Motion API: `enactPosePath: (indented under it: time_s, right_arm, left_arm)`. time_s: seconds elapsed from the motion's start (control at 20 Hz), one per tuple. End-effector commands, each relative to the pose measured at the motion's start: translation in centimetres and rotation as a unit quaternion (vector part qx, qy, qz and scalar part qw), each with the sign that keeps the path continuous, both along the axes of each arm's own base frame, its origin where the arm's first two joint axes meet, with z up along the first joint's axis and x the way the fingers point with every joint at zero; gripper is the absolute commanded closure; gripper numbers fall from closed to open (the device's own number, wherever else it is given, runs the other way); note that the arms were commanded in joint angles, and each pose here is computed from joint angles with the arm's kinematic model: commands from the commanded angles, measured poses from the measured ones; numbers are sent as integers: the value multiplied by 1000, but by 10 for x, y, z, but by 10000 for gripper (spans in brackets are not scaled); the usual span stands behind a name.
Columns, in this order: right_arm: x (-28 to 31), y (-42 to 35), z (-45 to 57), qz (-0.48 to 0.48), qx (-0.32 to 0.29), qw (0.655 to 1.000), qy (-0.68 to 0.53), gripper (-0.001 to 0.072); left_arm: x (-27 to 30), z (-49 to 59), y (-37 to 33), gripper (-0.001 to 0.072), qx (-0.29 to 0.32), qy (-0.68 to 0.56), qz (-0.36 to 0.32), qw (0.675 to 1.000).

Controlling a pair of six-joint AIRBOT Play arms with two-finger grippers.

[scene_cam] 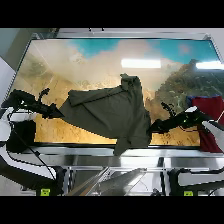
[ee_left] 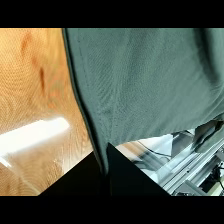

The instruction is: Fold the shirts.

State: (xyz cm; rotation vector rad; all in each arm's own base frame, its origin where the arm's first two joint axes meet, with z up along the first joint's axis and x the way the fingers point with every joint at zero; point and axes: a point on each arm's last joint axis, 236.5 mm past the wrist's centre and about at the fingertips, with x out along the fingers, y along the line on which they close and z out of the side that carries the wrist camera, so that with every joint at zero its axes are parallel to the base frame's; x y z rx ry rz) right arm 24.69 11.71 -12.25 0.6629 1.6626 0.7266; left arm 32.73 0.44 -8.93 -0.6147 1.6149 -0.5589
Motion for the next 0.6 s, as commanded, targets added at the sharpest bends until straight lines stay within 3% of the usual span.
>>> enactPosePath:
  time_s: [0.0,0.25,0.3,0.35,0.55]
  right_arm:
    - [-4,7,-1,11,4,1000,-1,492]
    - [-9,19,1,30,8,1000,-1,491]
    - [-8,21,4,28,14,1000,0,517]
    - [-8,23,9,30,22,999,1,695]
    - [26,21,65,27,34,996,-76,691]
  left_arm:
    - [0,0,0,689,0,0,1,1000]
    - [-1,0,0,689,-1,1,-1,1000]
    - [-1,1,0,689,-1,1,-1,1000]
    - [-1,1,-1,689,-3,1,-1,1000]
    - [15,39,-14,689,-51,-30,4,998]
